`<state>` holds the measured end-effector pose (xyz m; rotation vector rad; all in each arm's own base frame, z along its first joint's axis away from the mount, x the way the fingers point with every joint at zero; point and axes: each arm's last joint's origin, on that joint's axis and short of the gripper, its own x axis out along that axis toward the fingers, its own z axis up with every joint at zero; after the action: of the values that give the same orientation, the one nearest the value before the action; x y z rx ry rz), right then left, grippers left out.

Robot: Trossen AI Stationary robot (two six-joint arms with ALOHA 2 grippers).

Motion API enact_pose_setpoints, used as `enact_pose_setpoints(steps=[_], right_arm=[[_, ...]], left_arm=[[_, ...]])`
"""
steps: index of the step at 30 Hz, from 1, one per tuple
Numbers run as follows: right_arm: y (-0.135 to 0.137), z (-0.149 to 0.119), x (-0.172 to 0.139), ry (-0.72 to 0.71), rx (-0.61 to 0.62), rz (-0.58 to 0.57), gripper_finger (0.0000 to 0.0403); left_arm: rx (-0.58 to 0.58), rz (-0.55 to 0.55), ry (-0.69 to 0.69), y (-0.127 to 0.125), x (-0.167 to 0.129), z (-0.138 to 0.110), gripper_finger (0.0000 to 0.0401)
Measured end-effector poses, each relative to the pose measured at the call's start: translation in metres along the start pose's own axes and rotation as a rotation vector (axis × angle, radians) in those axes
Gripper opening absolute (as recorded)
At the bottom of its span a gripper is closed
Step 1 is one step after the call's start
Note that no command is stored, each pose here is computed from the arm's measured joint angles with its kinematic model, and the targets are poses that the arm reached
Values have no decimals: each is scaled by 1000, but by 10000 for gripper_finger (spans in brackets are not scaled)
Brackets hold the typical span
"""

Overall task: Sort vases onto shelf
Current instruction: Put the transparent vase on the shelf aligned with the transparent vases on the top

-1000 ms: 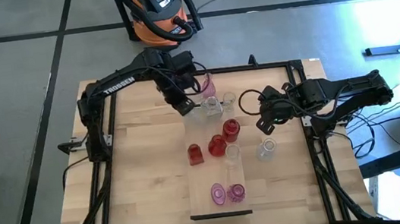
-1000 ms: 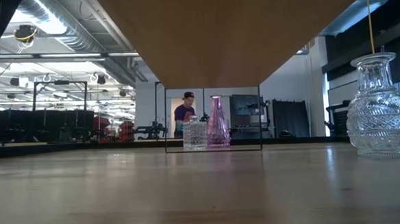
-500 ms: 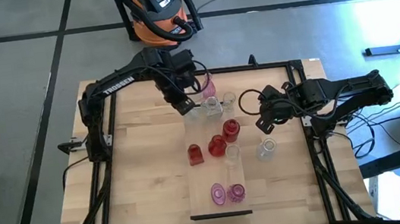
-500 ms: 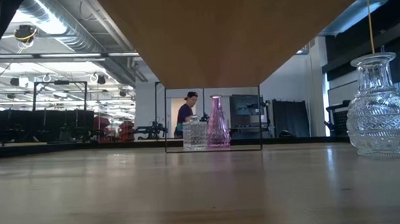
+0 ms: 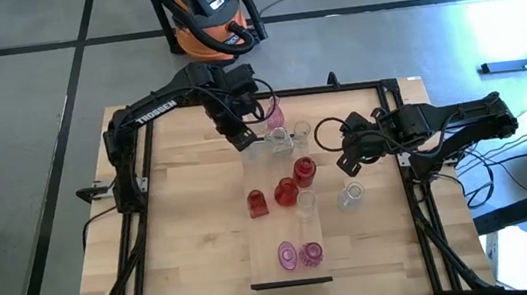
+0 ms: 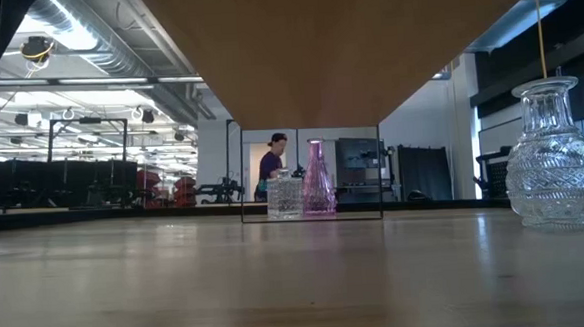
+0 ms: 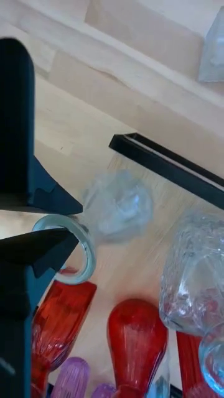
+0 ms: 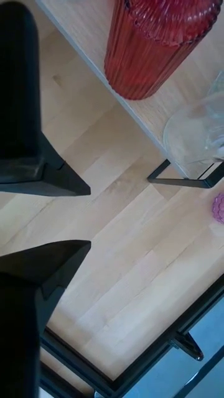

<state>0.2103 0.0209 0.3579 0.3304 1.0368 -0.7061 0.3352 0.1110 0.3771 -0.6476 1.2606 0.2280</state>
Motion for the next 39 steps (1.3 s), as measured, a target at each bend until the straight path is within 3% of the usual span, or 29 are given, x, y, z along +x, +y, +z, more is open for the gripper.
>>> enact_pose_setpoints(steps=[39], right_arm=[[0,0,0,0,-1,-1,108]], left_arm=[[23,-24,-87,-2,-1,8,56]])
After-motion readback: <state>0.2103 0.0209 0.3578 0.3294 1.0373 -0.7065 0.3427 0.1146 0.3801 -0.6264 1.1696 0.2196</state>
